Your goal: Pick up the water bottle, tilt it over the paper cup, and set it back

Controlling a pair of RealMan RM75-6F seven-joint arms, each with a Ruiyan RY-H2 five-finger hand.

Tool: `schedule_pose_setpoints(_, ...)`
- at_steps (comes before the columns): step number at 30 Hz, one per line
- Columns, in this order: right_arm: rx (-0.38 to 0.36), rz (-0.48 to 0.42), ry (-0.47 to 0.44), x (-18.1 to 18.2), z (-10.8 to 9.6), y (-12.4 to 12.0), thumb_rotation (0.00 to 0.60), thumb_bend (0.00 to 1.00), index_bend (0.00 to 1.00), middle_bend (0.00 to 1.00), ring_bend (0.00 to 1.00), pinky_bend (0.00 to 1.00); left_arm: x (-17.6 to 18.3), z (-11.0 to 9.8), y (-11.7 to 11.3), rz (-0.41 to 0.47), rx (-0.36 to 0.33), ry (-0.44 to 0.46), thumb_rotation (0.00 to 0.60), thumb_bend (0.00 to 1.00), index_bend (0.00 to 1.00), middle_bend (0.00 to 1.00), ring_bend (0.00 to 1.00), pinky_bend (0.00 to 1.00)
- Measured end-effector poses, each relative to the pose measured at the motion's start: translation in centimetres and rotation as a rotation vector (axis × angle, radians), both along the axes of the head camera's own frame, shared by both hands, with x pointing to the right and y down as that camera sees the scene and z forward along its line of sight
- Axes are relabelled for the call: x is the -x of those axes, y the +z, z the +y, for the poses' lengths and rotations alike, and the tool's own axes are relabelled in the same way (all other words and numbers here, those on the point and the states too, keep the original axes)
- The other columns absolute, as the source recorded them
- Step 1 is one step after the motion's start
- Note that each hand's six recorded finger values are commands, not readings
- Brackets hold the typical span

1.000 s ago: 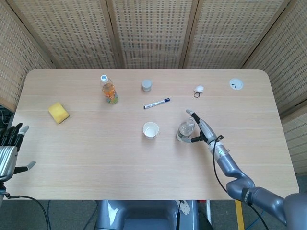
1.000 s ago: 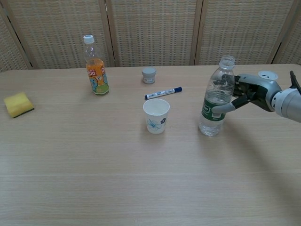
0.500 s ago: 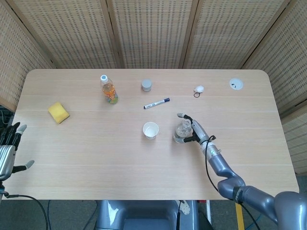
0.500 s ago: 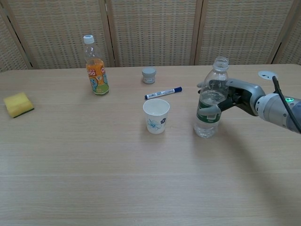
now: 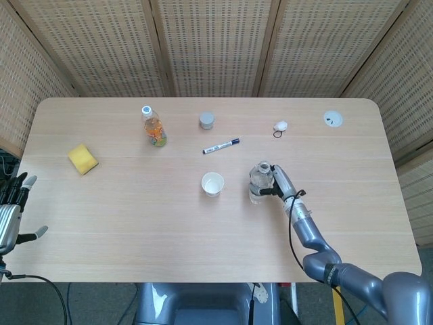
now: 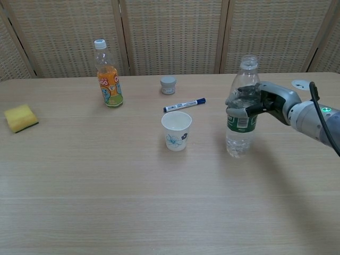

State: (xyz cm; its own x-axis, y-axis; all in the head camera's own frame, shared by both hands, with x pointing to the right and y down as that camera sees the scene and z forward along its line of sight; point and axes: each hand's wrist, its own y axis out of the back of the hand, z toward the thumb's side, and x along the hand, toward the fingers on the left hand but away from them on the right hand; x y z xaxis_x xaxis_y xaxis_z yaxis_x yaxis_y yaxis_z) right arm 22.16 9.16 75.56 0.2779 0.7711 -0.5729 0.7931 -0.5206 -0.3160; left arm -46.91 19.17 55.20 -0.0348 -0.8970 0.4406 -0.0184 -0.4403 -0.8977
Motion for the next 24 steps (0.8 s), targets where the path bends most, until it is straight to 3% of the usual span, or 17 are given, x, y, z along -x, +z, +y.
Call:
schedule_pose_setpoints(6,-0.099,0.104,-0.071,0.0,-1.4,-1.5,0.6,0.8,0.53,0.56,0.55,0.75,0.0,-0.1,-0.1,0.004,-0.002,-0.002,0.6,0.0,0.0,0.0,0.0,0.0)
schedule_pose_setpoints(16,-0.31,0.511,-0.291,0.9,-4.2,-4.4,0.6,0.84,0.53,0.6,0.61,0.8,0.2,0.0,-0.2,0.014,0.003,-0.007,0.6,0.0,0.0,0.0,0.0,0.0)
schedule_pose_setpoints(24,-0.346,0.78,-0.394,2.1,-5.4,-5.5,0.6,0.84,0.53,0.62,0.65,0.83,0.2,-0.1,-0.1,0.019,0.008,-0.008,0.6,0.0,0.0,0.0,0.0,0.0)
